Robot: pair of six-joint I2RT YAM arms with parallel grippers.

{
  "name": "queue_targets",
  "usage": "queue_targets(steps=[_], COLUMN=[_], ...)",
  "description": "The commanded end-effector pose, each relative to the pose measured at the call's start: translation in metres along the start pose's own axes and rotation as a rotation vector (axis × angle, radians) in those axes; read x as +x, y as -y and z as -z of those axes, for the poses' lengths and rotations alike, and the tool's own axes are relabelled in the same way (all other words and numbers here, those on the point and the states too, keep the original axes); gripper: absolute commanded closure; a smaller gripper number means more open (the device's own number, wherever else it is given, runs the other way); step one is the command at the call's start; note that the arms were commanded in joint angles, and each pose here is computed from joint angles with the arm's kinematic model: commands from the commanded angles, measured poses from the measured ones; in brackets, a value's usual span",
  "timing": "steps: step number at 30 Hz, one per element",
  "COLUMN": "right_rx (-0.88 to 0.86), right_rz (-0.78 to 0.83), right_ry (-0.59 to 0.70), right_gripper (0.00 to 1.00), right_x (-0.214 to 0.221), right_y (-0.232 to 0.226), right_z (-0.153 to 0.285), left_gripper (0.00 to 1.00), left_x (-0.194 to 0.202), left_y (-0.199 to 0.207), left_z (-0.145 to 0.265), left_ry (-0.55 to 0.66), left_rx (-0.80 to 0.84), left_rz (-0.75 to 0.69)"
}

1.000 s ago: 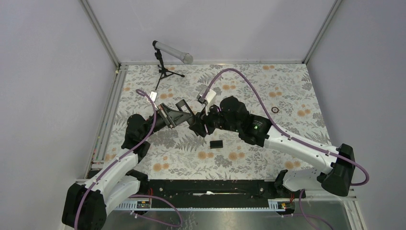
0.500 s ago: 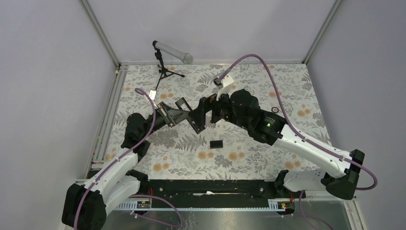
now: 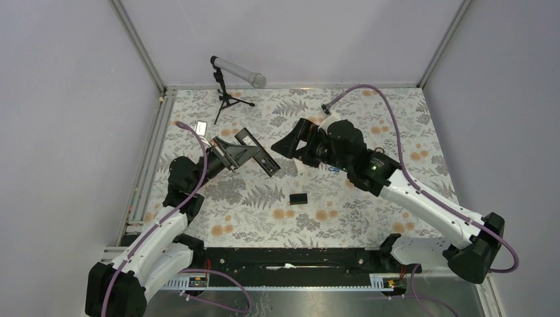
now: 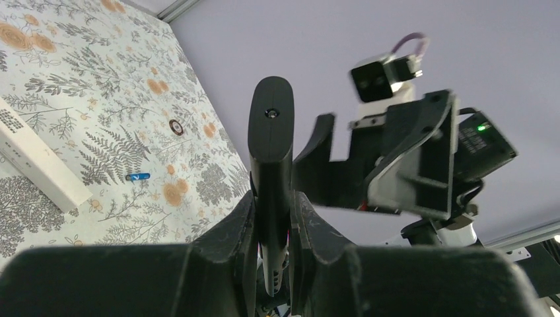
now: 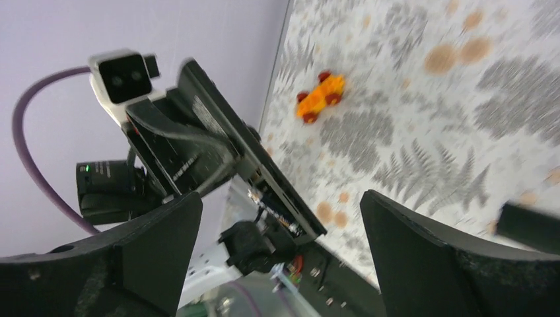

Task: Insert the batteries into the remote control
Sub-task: Load the battery into the remote control.

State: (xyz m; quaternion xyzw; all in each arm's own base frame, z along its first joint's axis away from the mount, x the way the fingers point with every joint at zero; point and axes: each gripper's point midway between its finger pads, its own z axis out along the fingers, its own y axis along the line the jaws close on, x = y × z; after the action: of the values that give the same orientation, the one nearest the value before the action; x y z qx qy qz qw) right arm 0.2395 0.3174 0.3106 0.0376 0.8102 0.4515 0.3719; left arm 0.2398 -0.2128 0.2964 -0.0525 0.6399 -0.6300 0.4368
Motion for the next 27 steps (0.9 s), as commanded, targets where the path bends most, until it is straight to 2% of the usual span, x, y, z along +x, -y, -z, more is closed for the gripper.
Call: queue_targets(steps=[1,3,11,18,23,27], right_rx=[-0.176,-0.266,-0.313,-0.263,-0.257,-0.241], right_rz=[-0.256,-0.321,-0.377,-0.405,-0.397,-0.420], right_ry=[-0.138,-0.161,-0.179,-0.226,-0.230,-0.239], right_gripper=[0.04,0.07,0.03,0.16,0.20,0.29], right_x=[0.028,0.033,0.035,0.045,0.046,0.049], right_y=[-0.031,-0.043,-0.049,-0.042,-0.040,-0.036], right_z=[-0.006,-0.007,-0.015,-0.029,-0.032,-0.035], left_gripper=[1.00,1.00,1.00,1.00,1.00,1.00], left_x=[-0.025,-0.025,-0.027,-0.024,-0.023,-0.022], left_y=[0.034,0.031,0.028,0.032,0.032,0.033], left_z=[-0.005,-0.006,-0.011,-0.009,-0.009,-0.008], left_ry=[0.073,0.066,0.055,0.036,0.030,0.026], left_rx=[0.073,0.055,0.035,0.052,0.052,0.062], left_rz=[-0.046,-0.055,-0.052,-0.082,-0.088,-0.092])
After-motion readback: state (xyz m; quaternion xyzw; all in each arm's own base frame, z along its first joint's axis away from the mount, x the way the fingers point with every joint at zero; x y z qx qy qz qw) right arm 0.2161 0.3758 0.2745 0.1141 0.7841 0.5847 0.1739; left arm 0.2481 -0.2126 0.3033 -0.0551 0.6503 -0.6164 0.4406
